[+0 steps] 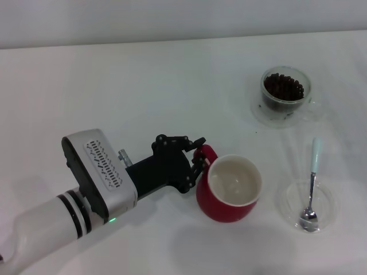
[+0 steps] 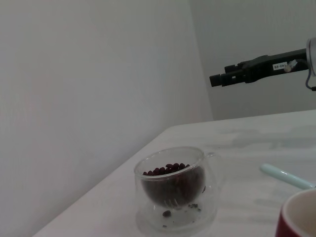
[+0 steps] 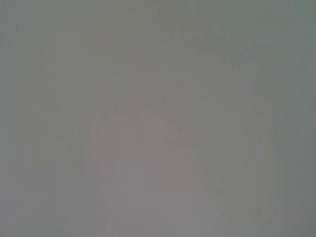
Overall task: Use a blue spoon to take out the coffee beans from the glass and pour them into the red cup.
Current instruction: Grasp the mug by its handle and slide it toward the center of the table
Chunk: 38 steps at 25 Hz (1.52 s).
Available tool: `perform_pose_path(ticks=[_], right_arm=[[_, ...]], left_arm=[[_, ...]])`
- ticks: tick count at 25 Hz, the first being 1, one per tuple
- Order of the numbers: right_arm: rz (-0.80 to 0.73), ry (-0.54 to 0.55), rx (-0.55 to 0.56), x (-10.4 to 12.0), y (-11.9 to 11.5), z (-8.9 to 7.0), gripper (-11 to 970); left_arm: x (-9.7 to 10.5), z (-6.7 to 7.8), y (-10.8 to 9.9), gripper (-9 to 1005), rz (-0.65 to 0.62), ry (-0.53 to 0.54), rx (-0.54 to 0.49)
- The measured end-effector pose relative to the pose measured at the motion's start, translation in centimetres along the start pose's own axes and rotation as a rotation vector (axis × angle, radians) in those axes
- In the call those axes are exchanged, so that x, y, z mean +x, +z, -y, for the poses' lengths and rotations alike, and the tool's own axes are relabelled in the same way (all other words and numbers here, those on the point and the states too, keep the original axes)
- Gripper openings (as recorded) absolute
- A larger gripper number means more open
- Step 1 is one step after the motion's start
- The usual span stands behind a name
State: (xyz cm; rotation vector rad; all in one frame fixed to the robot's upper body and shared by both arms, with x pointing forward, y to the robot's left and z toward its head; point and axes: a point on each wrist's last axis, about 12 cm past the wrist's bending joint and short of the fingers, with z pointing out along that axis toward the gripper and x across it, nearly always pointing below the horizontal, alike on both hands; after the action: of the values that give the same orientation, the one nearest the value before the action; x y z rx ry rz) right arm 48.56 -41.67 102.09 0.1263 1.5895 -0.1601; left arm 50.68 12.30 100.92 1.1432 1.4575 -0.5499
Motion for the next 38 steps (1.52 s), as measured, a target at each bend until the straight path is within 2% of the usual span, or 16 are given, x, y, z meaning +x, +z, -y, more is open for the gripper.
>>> perform_pose_path(ticks=[4, 10, 16, 23, 38], right_arm=[[0.004, -0.003, 0.001, -0.1, 0.0, 0.1, 873], [0.011, -0.004, -0.001, -0.2, 0.1, 0.1, 873], [0.009, -0.001, -0.001, -0.1, -0.1, 0.1, 872], [0.009, -0.001, -0.003, -0.1, -0.2, 0.0, 872], [0.012, -0.009, -0.006, -0.1, -0.2, 0.1, 872]], left_arm=[[0.0, 0.1, 0.0, 163, 0.002, 0.004, -0.001], [0.2, 0.5, -0.3, 297, 0.003, -0.02, -0.012], [0.5, 0.6, -0.8, 474, 0.003, -0.049, -0.046], [1.2, 1.3, -1.5, 668, -0.012, -0.028, -0.06], [2.0, 3.0, -4.0, 663, 0.043, -0.055, -0.118]])
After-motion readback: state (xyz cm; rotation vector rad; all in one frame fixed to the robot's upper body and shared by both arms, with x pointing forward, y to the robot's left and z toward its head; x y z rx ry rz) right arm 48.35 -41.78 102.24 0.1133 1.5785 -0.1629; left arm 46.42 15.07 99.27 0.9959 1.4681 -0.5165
